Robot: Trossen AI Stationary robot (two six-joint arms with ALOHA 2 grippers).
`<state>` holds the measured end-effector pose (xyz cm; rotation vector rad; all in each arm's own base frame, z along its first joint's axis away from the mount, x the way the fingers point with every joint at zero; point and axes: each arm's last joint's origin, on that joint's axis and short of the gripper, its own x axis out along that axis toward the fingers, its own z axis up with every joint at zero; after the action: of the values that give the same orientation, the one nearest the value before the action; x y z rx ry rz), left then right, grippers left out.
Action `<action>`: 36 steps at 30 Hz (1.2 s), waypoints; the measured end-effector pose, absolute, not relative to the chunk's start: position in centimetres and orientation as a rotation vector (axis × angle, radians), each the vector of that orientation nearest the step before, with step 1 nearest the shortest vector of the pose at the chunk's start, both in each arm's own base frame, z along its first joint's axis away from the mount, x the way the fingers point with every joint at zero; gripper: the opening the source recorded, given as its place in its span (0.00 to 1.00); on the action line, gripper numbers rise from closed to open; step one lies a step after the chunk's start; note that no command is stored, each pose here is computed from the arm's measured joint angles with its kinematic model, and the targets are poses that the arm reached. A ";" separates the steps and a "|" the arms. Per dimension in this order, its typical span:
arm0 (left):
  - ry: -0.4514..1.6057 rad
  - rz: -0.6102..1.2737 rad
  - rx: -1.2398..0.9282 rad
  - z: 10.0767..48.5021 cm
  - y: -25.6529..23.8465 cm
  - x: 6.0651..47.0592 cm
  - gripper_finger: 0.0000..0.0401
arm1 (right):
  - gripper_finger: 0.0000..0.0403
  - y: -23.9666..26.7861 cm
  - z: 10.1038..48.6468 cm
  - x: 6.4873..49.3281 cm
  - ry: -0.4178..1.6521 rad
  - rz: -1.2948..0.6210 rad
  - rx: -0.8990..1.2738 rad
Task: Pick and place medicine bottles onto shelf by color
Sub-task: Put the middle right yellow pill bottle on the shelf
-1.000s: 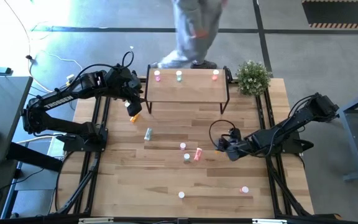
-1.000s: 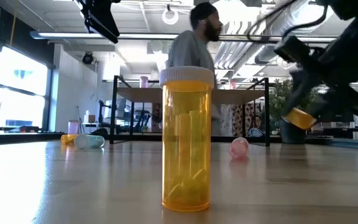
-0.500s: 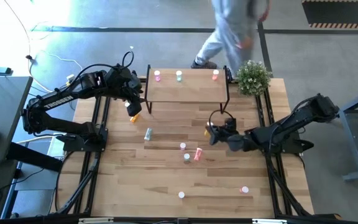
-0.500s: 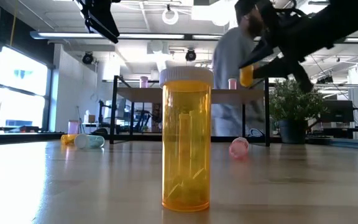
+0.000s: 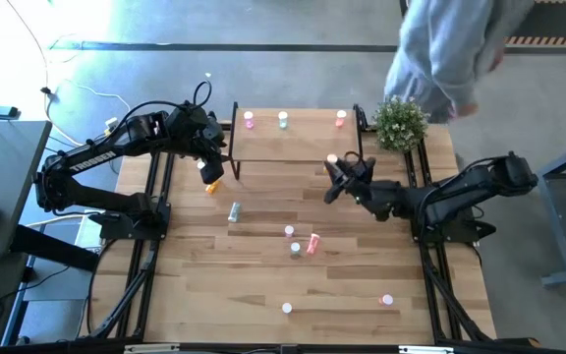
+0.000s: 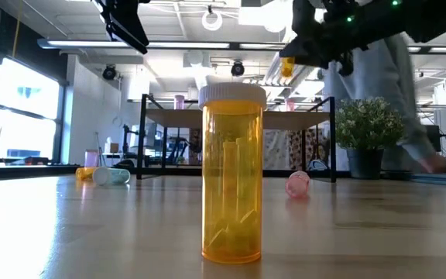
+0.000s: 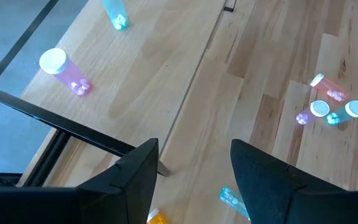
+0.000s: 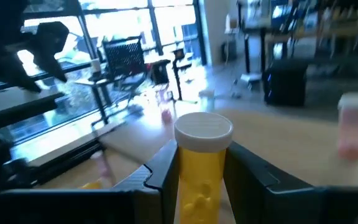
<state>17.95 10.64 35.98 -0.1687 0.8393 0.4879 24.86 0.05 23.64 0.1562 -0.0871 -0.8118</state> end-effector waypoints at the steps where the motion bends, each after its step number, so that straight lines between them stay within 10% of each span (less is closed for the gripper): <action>1: 0.839 0.488 -0.169 36.0 10.6 18.0 0.48 | 0.24 -0.3 23.9 24.8 -0.094 -0.826 0.118; 13: 0.839 0.488 -0.169 36.0 10.6 17.9 0.48 | 0.24 -4.7 27.6 27.8 -0.072 -0.923 -0.143; 36: 0.841 0.492 -0.168 36.0 10.7 17.9 0.48 | 0.24 -6.7 19.9 32.2 0.031 -0.931 0.065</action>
<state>17.94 10.65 35.97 -0.1679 0.8409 0.4916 32.25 -6.74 19.88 0.0649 0.0305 -0.9310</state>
